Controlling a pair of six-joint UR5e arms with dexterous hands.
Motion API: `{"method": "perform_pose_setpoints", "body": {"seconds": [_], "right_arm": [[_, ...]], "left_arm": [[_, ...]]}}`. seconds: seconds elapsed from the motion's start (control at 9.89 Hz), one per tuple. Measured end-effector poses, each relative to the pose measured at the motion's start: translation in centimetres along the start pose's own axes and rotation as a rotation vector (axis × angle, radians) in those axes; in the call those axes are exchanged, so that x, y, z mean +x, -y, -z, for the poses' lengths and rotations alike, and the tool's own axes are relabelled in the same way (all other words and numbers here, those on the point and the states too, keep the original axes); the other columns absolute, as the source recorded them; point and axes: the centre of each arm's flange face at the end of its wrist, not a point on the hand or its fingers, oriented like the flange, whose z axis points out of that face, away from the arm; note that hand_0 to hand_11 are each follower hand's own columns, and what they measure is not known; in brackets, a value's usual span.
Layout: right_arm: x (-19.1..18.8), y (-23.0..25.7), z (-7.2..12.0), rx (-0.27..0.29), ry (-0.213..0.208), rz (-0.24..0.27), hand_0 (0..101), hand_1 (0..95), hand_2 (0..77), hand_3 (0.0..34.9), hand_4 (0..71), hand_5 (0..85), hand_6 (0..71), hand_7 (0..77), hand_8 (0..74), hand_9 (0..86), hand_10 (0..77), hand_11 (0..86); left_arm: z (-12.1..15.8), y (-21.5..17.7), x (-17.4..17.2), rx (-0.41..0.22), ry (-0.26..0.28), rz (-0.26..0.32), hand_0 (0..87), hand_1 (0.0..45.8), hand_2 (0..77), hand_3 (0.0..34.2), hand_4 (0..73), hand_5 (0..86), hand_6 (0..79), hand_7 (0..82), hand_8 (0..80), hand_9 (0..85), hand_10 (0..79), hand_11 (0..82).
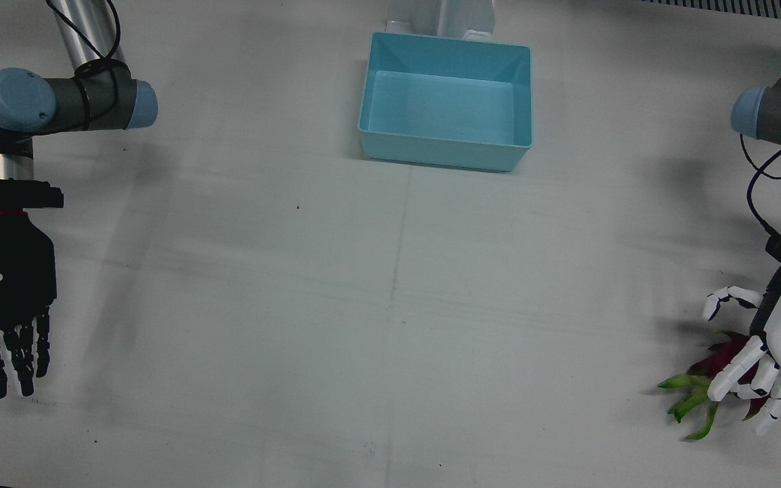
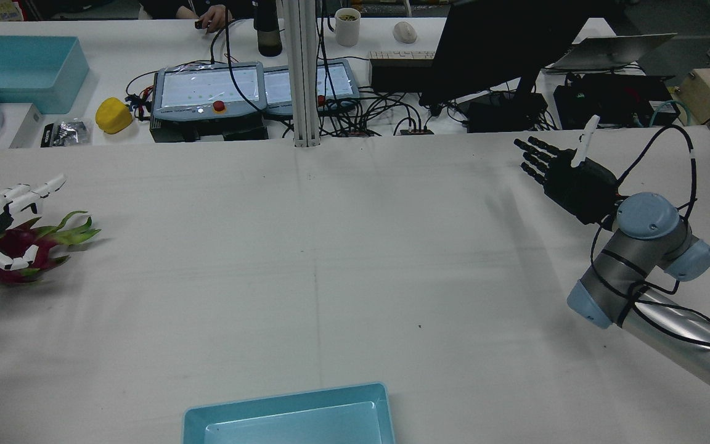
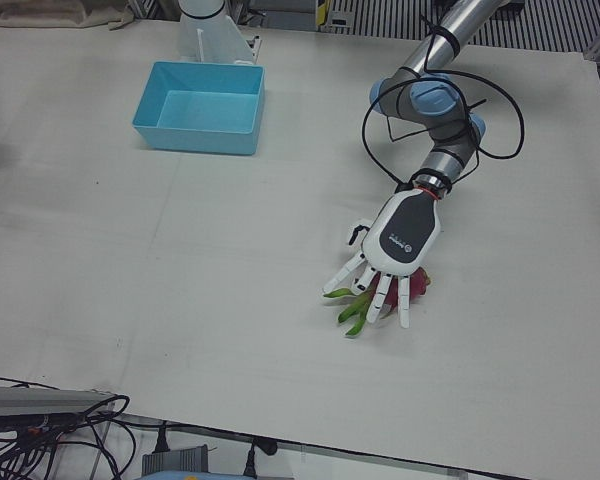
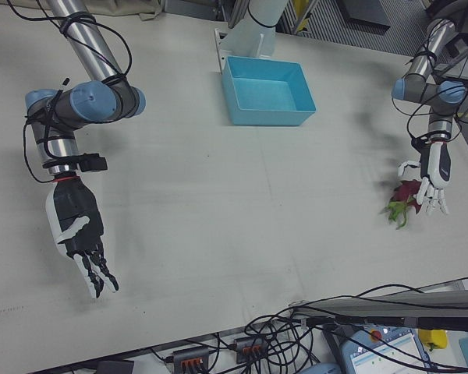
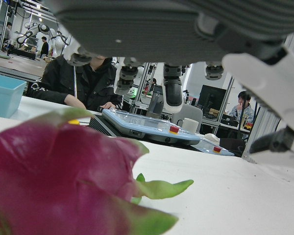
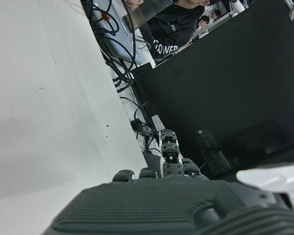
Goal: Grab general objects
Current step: 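Lower the open left hand beside the dragon fruit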
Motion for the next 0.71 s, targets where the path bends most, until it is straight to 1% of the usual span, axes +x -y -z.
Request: {"method": "perform_pose_setpoints", "body": {"seconds": [0.1, 0.2, 0.3, 0.51, 0.61, 0.71], "right_arm": [[0.0, 0.0, 0.0, 0.0, 0.0, 0.0, 1, 6.5, 1.6, 0.0, 0.0, 0.0, 0.0, 0.0, 0.0, 1.1, 0.0, 0.5], [0.0, 0.0, 0.0, 0.0, 0.0, 0.0, 1, 6.5, 2.2, 0.0, 0.0, 0.0, 0.0, 0.0, 0.0, 1.1, 0.0, 0.5], [0.0, 0.0, 0.0, 0.0, 0.0, 0.0, 1, 6.5, 2.2, 0.0, 0.0, 0.0, 0.0, 0.0, 0.0, 1.1, 0.0, 0.5], [0.0, 0.0, 0.0, 0.0, 0.0, 0.0, 1, 6.5, 1.6, 0.0, 0.0, 0.0, 0.0, 0.0, 0.0, 1.1, 0.0, 0.5], [0.0, 0.0, 0.0, 0.0, 0.0, 0.0, 1, 6.5, 1.6, 0.0, 0.0, 0.0, 0.0, 0.0, 0.0, 1.1, 0.0, 1.1], [0.0, 0.0, 0.0, 0.0, 0.0, 0.0, 1, 6.5, 1.6, 0.0, 0.0, 0.0, 0.0, 0.0, 0.0, 1.1, 0.0, 0.5]], "left_arm": [[-0.7, -1.6, 0.1, -0.011, 0.011, -0.012, 30.9, 0.5, 39.3, 30.0, 0.0, 2.2, 0.5, 60.0, 9.8, 7.1, 0.5, 0.5], [-1.3, -2.9, 0.3, -0.019, 0.019, -0.023, 31.0, 0.5, 35.5, 29.9, 0.0, 2.2, 0.5, 48.5, 9.8, 6.5, 1.1, 0.5], [-1.7, -3.6, 0.4, -0.024, 0.024, -0.032, 30.8, 0.5, 35.5, 30.0, 0.0, 2.2, 0.5, 38.7, 9.8, 6.5, 1.1, 0.5], [-2.1, -4.0, 0.4, -0.028, 0.029, -0.05, 30.9, 0.5, 35.5, 30.0, 0.0, 2.2, 0.5, 37.6, 10.4, 6.0, 0.5, 1.1], [-2.0, -4.0, 0.3, -0.027, 0.033, -0.054, 31.0, 0.5, 36.0, 30.1, 0.0, 2.2, 0.5, 26.7, 9.8, 3.3, 0.5, 1.1], [-1.9, -3.8, 0.2, -0.026, 0.037, -0.057, 31.0, 0.5, 32.7, 30.0, 0.0, 2.2, 0.5, 18.0, 10.4, 2.7, 0.5, 0.5]]}}
